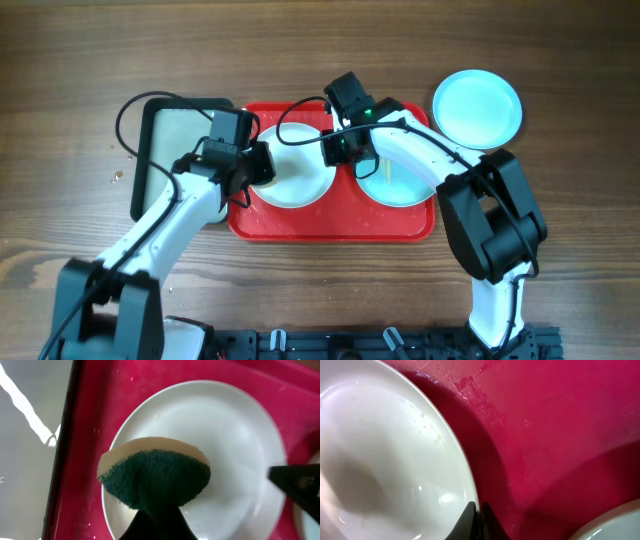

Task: Clean dirty plates on tray and stack at the side
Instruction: 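Scrub the white plate surface with the sponge in the left gripper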

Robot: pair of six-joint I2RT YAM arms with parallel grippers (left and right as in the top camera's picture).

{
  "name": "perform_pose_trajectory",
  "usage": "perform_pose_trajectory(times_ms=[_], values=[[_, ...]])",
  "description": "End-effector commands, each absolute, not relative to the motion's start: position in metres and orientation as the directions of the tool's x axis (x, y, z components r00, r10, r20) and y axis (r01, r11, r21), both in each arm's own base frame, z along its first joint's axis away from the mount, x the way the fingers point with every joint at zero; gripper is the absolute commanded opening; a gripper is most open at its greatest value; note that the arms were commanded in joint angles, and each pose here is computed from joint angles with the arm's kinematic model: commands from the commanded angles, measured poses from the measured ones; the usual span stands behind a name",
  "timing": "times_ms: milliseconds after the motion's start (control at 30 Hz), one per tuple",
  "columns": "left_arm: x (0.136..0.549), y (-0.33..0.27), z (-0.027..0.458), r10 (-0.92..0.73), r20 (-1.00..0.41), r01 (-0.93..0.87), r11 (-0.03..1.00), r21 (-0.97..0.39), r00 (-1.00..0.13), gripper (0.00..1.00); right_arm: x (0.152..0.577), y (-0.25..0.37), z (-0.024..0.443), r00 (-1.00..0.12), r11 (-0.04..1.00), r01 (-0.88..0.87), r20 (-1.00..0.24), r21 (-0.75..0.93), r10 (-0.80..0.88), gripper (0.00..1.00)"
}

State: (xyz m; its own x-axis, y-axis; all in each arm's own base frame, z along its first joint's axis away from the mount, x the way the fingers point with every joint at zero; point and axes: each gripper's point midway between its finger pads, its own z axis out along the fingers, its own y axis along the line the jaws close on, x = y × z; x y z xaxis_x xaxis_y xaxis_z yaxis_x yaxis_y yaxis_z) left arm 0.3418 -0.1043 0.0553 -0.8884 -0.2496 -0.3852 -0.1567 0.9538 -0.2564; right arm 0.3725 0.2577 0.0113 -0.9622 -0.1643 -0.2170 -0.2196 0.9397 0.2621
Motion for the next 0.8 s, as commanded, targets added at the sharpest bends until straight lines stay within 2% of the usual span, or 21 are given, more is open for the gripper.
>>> perform_pose_trajectory(times_ms=[0,167,333,533,767], values=[[0.341,-0.097,0.027,-0.232,-0.349,-0.175,0.966,-0.188,-0.908,0.04,0.371,0.260,0.011,-0.961,0.937,-0.226,-0.218,0.267,-0.169,0.04],[0.341,-0.099,0.001,-0.227,-0.306,-0.180,0.968,-0.173,-0.925,0.04,0.371,0.260,0.011,-0.961,0.937,-0.226,-0.218,0.267,-0.170,0.05],[0.337,-0.112,-0.013,-0.221,-0.249,-0.163,0.959,-0.231,-0.943,0.04,0.371,0.260,0.011,-0.961,0.937,-0.226,-0.218,0.267,-0.170,0.04],[0.332,-0.134,-0.024,-0.208,-0.182,-0.138,0.932,-0.335,-0.961,0.04,0.371,0.260,0.011,-0.961,0.937,-0.226,-0.218,0.268,-0.170,0.04],[0.329,-0.144,-0.023,-0.188,-0.171,-0.117,0.927,-0.357,-0.967,0.04,0.370,0.261,0.011,-0.961,0.936,-0.226,-0.216,0.271,-0.170,0.04]])
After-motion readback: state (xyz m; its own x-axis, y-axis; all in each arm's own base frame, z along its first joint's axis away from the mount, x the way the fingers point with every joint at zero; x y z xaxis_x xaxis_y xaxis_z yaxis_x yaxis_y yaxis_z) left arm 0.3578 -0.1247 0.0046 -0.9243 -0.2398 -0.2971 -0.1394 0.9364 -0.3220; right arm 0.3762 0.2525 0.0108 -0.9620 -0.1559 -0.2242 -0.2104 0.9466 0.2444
